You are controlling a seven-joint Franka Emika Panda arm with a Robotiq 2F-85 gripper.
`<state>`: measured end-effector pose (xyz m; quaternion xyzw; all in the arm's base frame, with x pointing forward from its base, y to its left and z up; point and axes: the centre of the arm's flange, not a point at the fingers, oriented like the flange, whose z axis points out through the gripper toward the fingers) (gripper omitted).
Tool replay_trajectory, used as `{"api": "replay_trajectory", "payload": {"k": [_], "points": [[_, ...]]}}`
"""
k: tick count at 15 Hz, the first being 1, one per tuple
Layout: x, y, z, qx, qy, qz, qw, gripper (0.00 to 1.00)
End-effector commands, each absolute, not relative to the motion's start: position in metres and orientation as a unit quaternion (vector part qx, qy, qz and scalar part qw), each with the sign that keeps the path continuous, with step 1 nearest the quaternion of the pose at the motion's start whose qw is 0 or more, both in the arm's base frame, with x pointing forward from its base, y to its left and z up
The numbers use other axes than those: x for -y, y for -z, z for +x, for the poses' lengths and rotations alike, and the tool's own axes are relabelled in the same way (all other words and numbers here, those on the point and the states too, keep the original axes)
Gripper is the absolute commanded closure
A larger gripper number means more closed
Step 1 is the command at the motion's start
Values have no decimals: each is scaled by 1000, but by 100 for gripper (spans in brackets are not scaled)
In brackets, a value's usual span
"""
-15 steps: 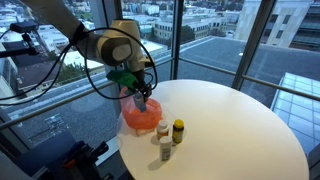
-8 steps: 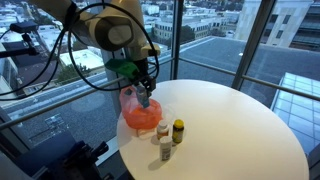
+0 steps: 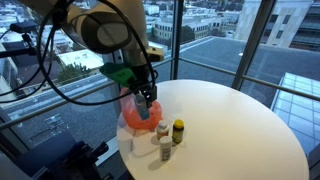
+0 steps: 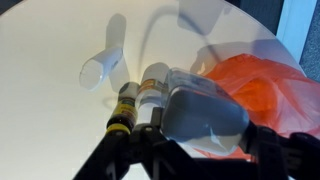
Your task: Pick up the clear container with a white lid from the orange plastic and put it on the table
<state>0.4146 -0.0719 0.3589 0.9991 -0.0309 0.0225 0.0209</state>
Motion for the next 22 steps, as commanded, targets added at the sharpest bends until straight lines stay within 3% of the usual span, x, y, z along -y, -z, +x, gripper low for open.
{"api": "replay_trajectory", "payload": {"k": [1,22], "points": [[95,-339,396,33,-28,999,20,57],[116,-217,426,13,-8,1000,-8,57]]}}
